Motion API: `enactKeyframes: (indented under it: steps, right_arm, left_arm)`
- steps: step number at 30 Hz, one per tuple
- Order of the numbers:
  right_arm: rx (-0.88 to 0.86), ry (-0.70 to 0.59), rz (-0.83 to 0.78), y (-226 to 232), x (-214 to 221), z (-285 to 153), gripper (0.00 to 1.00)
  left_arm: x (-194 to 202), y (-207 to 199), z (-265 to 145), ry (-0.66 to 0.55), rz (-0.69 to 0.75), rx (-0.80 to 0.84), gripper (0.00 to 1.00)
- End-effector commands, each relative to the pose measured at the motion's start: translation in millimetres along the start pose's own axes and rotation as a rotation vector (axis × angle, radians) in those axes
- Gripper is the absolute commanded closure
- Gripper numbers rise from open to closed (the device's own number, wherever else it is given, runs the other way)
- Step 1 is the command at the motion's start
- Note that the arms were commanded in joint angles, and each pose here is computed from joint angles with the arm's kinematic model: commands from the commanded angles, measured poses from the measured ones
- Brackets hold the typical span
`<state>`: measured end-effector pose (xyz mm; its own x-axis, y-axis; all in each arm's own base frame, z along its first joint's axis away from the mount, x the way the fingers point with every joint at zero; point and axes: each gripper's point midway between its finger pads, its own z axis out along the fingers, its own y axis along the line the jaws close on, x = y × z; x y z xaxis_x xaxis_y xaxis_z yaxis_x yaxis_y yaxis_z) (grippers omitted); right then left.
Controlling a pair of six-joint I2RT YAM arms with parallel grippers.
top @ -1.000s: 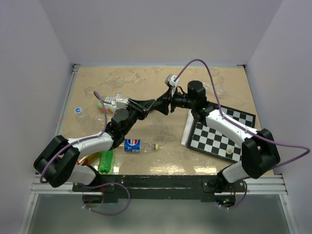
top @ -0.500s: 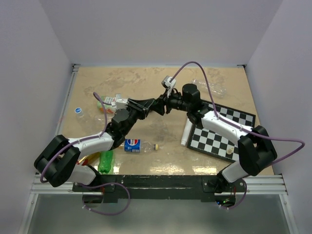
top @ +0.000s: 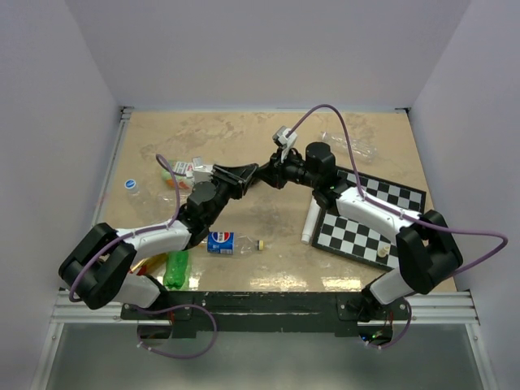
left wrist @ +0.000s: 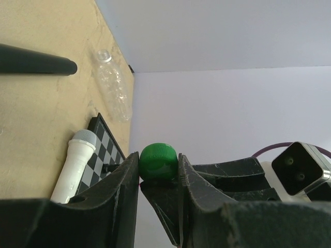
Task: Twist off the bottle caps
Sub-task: Place the bottle cap at the center of the board.
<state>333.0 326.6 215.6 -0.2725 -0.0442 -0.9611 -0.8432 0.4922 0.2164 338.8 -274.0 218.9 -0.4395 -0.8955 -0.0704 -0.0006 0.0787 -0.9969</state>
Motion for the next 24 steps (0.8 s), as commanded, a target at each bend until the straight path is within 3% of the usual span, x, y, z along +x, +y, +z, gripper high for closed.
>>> enactKeyframes:
  steps: [1,4,9,13,16,19,24]
  right_arm:
    - [-0.001,-0.071,-0.031,7,-24,-4,0.95]
    - [-0.005,-0.068,-0.042,7,-25,-4,0.96]
    - [-0.016,-0.066,-0.064,8,-25,-5,0.97]
    - [-0.014,-0.068,-0.076,8,-27,-6,0.97]
    - [-0.002,-0.069,-0.082,3,-28,-9,0.97]
    - [0.027,-0.067,-0.080,-9,-28,-13,0.96]
    - [0.166,-0.059,-0.070,-61,-26,-30,0.96]
  left_arm:
    - [8,-40,-3,0.034,-0.038,0.135,1.00]
    - [6,-41,-5,0.026,-0.028,0.142,0.87]
    - [2,-43,-9,0.010,-0.006,0.149,0.49]
    - [-5,-40,-12,-0.012,0.017,0.136,0.27]
    - [-12,-39,-13,-0.038,0.058,0.124,0.20]
    - [-18,-38,-15,-0.058,0.109,0.111,0.19]
    - [-24,-37,-22,-0.029,0.297,0.087,0.16]
